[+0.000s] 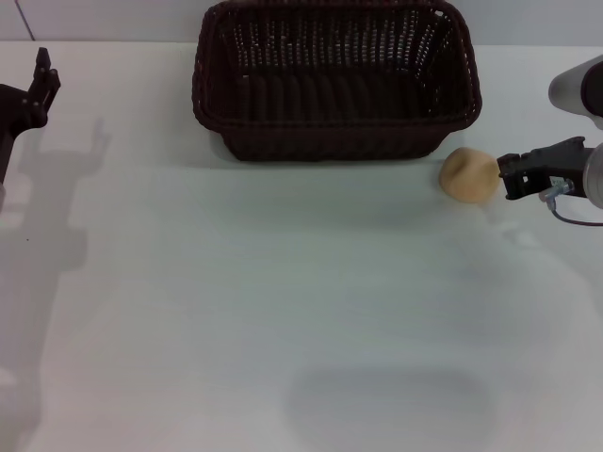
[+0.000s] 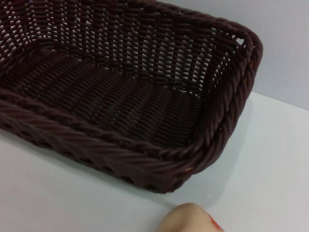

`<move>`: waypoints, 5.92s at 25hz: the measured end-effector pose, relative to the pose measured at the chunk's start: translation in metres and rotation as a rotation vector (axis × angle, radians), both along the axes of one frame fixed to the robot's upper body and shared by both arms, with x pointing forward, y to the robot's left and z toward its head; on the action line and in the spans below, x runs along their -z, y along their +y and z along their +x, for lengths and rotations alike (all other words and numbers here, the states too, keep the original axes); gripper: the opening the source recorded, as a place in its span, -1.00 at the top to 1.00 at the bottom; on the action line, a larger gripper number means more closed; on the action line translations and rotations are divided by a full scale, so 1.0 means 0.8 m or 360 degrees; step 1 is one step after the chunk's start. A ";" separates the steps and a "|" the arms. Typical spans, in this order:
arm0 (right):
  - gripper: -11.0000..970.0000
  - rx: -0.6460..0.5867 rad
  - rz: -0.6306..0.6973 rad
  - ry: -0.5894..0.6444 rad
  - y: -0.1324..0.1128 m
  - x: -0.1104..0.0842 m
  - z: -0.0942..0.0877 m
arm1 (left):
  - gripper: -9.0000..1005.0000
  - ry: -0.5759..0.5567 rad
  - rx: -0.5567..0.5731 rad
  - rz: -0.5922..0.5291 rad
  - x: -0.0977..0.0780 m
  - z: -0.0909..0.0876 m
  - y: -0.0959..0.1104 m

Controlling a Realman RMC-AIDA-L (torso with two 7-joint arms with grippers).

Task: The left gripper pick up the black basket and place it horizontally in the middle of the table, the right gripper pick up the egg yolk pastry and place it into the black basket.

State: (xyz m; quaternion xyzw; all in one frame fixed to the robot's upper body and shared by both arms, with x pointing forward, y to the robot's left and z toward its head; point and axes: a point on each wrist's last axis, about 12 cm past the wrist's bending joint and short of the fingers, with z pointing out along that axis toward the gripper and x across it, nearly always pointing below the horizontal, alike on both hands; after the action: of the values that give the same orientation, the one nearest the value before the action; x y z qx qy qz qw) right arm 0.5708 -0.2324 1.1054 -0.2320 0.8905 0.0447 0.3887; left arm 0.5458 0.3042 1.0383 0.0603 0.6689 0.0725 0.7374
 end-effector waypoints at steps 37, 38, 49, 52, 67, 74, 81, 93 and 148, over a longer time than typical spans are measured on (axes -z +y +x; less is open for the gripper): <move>-0.57 -0.0030 -0.0043 0.0031 0.008 0.011 0.012 | -0.61 0.0000 0.0017 0.0009 -0.001 0.001 -0.002; -0.56 -0.0033 -0.0056 0.0017 0.007 0.010 0.011 | -0.61 0.0000 0.0017 0.0009 -0.001 0.001 -0.002; 0.35 -0.0048 -0.0060 0.0036 0.015 0.013 0.008 | -0.62 -0.0002 0.0018 0.0010 -0.001 0.002 -0.002; 0.61 -0.0057 -0.0063 0.0031 0.017 0.012 0.007 | -0.62 -0.0002 0.0018 0.0011 -0.001 0.002 -0.002; 0.97 -0.0183 -0.0050 -0.0085 0.043 -0.019 -0.010 | -0.61 -0.0001 0.0016 0.0012 -0.001 0.002 -0.001; 0.97 -0.0299 -0.0041 -0.0243 0.069 -0.054 -0.011 | -0.61 -0.0005 0.0006 0.0007 -0.002 0.002 0.000; 0.97 -0.0361 -0.0104 -0.0507 0.081 -0.107 -0.001 | -0.61 0.0001 -0.0007 0.0003 0.000 0.000 0.003; 0.97 -0.0431 -0.0053 -0.0562 0.098 -0.126 -0.014 | -0.61 -0.0009 -0.0004 -0.0002 -0.001 0.001 0.001; -0.31 0.0791 0.0158 -0.1460 -0.068 0.085 -0.160 | -0.61 0.0022 -0.0049 -0.0069 0.007 -0.012 0.010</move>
State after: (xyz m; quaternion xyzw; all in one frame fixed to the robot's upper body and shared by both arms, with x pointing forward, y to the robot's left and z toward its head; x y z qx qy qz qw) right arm 0.4431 -0.2872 1.0375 0.0093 0.6538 -0.1130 0.7482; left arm 0.5363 0.3122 1.0325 0.0345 0.6762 0.0689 0.7327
